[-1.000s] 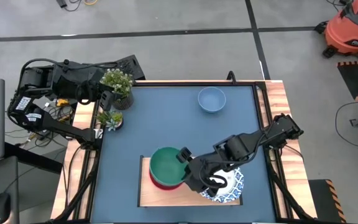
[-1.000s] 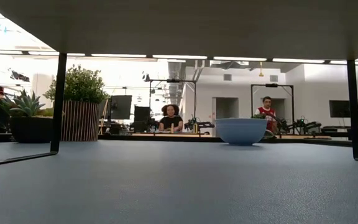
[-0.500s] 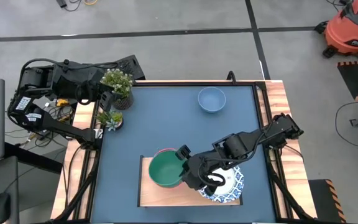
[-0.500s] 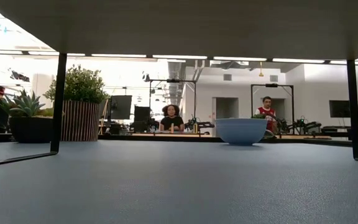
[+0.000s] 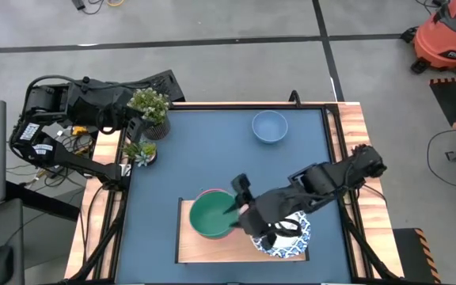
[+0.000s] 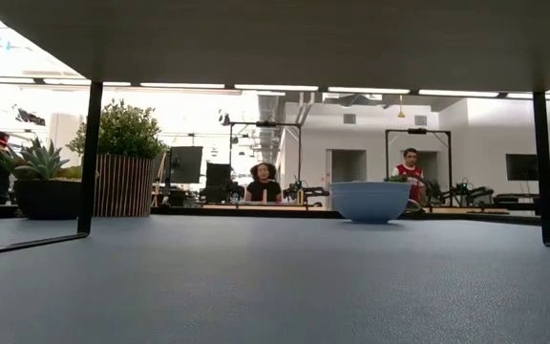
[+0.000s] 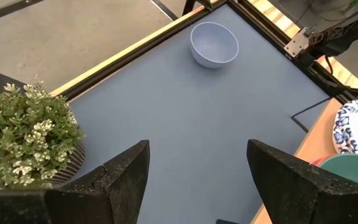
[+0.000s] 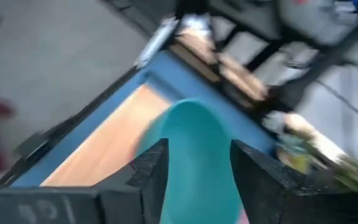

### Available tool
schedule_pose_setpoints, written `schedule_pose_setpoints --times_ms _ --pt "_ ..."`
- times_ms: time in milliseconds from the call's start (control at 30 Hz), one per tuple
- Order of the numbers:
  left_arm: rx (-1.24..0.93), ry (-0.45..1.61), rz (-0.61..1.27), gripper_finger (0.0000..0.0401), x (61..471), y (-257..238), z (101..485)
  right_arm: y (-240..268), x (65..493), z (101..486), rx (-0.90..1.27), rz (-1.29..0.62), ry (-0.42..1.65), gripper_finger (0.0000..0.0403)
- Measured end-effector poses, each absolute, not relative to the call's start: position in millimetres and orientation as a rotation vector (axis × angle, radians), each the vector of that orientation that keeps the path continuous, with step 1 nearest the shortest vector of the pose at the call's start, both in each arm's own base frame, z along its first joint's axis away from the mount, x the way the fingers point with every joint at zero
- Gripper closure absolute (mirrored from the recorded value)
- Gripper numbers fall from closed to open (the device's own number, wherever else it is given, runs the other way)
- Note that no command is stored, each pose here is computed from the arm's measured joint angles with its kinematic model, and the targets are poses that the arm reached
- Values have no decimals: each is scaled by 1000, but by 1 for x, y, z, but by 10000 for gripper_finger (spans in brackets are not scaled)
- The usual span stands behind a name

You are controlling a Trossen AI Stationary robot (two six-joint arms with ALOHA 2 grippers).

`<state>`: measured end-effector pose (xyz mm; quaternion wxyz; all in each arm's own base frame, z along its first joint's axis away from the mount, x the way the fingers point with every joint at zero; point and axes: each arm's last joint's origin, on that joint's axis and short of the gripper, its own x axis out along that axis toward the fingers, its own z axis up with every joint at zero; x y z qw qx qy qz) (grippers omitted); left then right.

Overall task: Place and stack bowls onto a shelf
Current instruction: Stack the green bowl on top of the orange bowl on the shelf

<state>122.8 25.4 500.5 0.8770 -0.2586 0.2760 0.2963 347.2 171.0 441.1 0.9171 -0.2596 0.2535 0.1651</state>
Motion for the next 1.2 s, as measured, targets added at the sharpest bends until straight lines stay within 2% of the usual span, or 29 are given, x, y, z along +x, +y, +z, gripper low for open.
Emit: schedule_pose_setpoints --times_ms 133,300,433,867,1200 --pt "-537 580 624 147 122 25 500 166 345 446 -505 189 530 253" --pt "-535 577 631 147 122 26 500 168 350 419 -459 159 645 314" --pt "-536 576 631 147 122 26 500 172 352 402 -436 152 702 340" --pt "-535 575 634 147 122 26 500 189 348 379 -384 158 752 350" --pt "-536 576 633 147 122 26 500 190 350 380 -394 165 722 350"
